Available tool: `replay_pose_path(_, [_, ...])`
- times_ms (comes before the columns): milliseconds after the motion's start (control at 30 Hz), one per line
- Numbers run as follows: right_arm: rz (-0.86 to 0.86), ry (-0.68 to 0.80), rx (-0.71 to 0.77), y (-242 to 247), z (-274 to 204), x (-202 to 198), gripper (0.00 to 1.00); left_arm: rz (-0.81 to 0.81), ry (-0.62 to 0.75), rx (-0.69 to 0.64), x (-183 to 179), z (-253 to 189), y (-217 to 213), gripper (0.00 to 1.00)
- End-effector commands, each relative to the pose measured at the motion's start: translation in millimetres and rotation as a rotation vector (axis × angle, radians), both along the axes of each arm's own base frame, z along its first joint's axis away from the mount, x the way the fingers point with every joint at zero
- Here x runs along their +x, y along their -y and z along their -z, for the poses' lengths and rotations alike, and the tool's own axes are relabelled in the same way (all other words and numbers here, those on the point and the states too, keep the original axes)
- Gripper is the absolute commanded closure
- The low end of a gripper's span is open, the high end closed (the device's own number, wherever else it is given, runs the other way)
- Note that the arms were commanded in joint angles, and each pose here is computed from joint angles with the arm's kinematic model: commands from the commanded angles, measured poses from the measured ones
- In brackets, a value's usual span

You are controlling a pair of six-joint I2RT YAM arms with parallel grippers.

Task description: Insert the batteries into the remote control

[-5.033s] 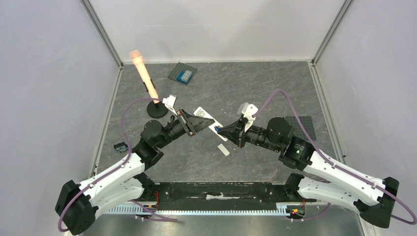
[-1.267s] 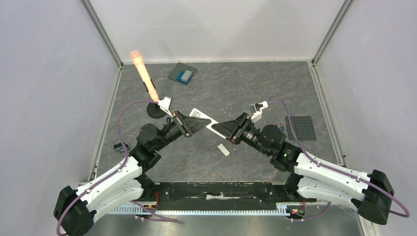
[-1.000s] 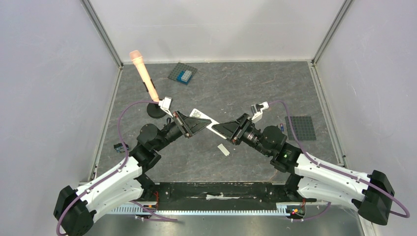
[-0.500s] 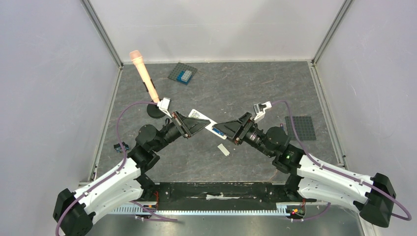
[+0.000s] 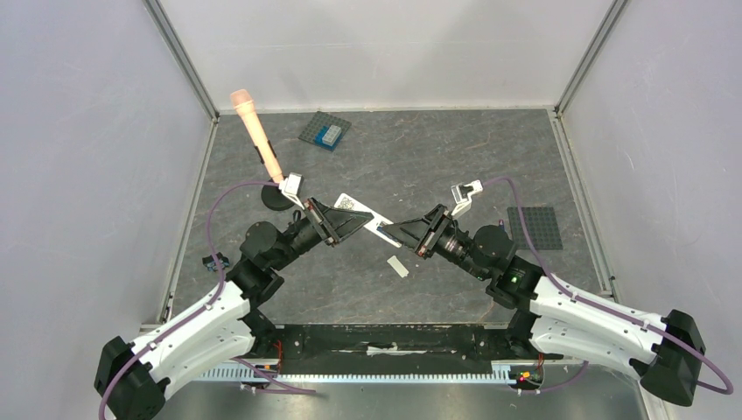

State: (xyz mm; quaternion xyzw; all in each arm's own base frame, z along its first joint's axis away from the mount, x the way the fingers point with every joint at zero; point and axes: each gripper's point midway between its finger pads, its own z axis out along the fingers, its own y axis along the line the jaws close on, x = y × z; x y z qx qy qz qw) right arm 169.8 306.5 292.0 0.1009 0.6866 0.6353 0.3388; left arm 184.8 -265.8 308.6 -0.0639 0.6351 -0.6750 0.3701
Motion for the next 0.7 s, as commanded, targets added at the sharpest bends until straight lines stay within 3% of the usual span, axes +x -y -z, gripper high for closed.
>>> replay_pose_path(0, [-0.009, 0.039, -0.013, -1.3, -10.0, -1.0, 0.8, -0.013, 0.058, -0.045, -1.2, -24.6, -3.2, 0.98])
replay_pose_path(67, [-0.008, 0.036, -0.016, -1.3, -8.9, -0.9, 0.87, -0.013, 0.056, -0.04, -1.2, -23.0, -3.4, 0.98])
replay_pose_path(133, [-0.007, 0.036, -0.015, -0.7, -9.4, -0.8, 0.84, -0.015, 0.055, -0.038, -1.1, -22.6, -3.6, 0.98])
replay_pose_path(200, [0.001, 0.034, -0.017, 1.0, -9.5, -0.2, 0.69, -0.018, 0.053, -0.033, -0.9, -20.7, -4.1, 0.98])
replay_pose_path(300, [0.035, 0.038, -0.029, 8.2, -10.2, 2.4, 0.35, -0.031, 0.052, -0.004, 0.5, -14.7, -5.1, 0.98])
replay_pose_path(367, [0.085, 0.047, -0.058, 18.0, -9.3, 7.0, 0.25, -0.053, 0.038, 0.043, 3.5, -4.2, -7.0, 0.98])
replay_pose_path(533, [0.32, 0.034, -0.291, 70.4, 18.3, 31.3, 0.2, -0.144, -0.026, 0.207, 14.0, 35.6, -19.5, 0.98])
replay_pose_path(667, [0.5, 0.018, -0.617, 129.0, 45.6, 54.0, 0.2, -0.174, -0.073, 0.295, 15.1, 62.5, -27.3, 0.98])
